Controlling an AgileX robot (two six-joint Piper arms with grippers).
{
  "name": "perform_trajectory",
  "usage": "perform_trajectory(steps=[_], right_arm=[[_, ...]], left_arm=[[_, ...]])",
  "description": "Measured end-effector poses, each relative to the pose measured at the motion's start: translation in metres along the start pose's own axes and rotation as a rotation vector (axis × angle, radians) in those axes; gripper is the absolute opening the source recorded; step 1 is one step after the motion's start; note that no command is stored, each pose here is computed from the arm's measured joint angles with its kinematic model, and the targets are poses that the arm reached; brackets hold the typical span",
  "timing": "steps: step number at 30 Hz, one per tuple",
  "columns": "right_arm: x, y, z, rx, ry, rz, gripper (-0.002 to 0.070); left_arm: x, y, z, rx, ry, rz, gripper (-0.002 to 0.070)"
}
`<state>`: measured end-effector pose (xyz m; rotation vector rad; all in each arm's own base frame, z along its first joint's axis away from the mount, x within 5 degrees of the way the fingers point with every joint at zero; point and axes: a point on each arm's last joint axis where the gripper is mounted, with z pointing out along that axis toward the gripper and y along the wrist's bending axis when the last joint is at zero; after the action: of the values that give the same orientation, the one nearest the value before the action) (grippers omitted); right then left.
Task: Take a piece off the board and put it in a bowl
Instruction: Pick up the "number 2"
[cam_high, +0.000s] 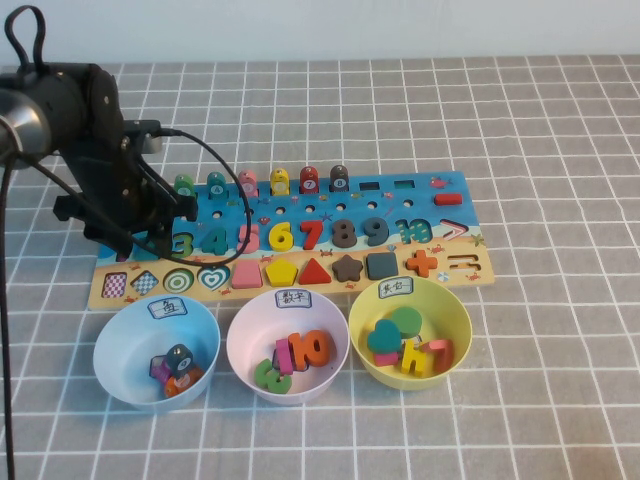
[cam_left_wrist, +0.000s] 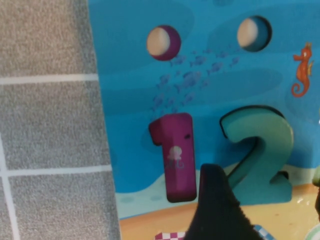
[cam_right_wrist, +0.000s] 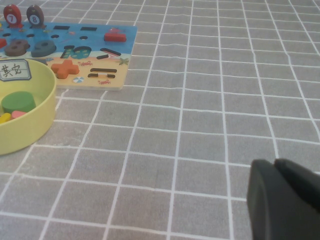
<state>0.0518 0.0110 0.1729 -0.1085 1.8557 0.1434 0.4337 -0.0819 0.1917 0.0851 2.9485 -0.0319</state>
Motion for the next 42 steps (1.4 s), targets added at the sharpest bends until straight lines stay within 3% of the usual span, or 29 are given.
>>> perform_trajectory(steps=[24, 42], right_arm=[[0.0000, 0.0000, 0.0000, 0.000, 0.000, 0.000, -0.0017], [0.0000, 0.0000, 0.0000, 0.000, 0.000, 0.000, -0.0017]], left_arm=[[-0.0018, 0.0005, 0.0055, -0.010, 0.003, 0.005, 0.0225], [-0.0016, 0.0004, 0.0055, -0.008, 0.005, 0.002, 0.0222]])
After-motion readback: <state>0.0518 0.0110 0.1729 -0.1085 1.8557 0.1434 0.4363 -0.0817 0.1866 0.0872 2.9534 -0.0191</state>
